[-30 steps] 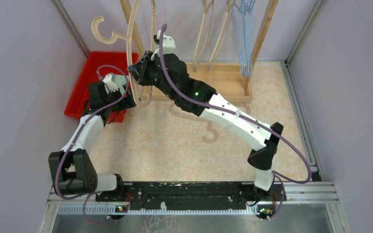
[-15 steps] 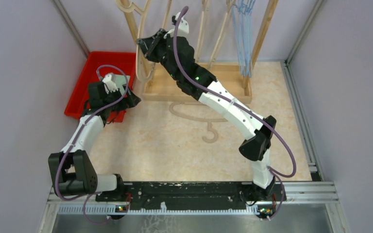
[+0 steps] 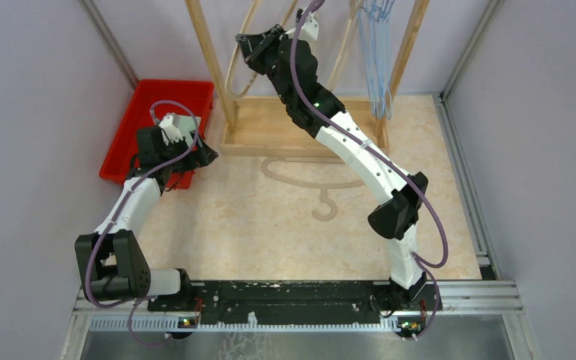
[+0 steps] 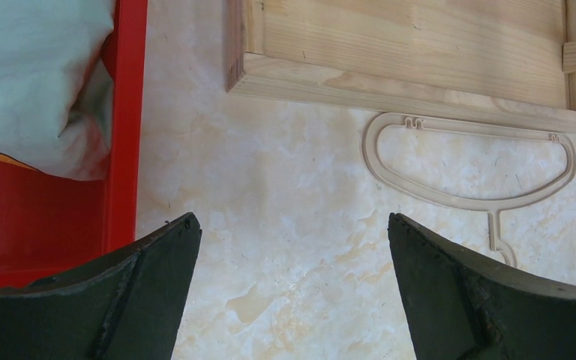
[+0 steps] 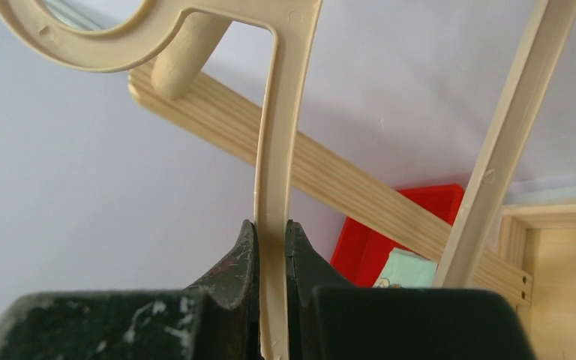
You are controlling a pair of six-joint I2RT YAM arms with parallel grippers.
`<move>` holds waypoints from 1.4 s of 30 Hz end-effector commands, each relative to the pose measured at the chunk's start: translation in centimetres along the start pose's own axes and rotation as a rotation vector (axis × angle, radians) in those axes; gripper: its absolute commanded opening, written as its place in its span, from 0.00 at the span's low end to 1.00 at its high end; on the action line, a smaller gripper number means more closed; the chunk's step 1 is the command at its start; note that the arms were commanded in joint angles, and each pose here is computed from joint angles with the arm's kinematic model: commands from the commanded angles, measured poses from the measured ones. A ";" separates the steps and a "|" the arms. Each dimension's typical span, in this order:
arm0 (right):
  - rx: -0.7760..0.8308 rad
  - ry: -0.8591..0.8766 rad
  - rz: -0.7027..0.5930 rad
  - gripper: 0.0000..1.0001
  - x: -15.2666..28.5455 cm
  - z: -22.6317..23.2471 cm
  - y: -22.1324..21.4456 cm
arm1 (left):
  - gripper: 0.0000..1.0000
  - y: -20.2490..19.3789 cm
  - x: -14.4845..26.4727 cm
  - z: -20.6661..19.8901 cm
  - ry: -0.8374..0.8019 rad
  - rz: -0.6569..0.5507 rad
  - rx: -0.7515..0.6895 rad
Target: Organize the hangers
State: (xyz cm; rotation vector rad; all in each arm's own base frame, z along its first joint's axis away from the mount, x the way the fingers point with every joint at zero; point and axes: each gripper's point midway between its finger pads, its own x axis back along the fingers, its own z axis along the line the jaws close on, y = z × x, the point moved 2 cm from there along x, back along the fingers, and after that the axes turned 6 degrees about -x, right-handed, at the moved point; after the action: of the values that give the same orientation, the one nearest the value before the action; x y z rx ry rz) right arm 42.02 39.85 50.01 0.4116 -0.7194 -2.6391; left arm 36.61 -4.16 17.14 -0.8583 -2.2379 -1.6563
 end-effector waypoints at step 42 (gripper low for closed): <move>0.349 -0.316 0.223 0.67 18.3 -6.8 -2.8 | 1.00 -0.8 -0.5 0.1 -0.015 0.019 -0.016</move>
State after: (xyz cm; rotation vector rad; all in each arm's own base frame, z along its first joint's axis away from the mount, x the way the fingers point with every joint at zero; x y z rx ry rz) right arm 30.32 34.11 44.09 0.1215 -0.9503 -2.5201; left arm 36.47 -4.13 16.25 -0.8746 -2.2198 -1.6456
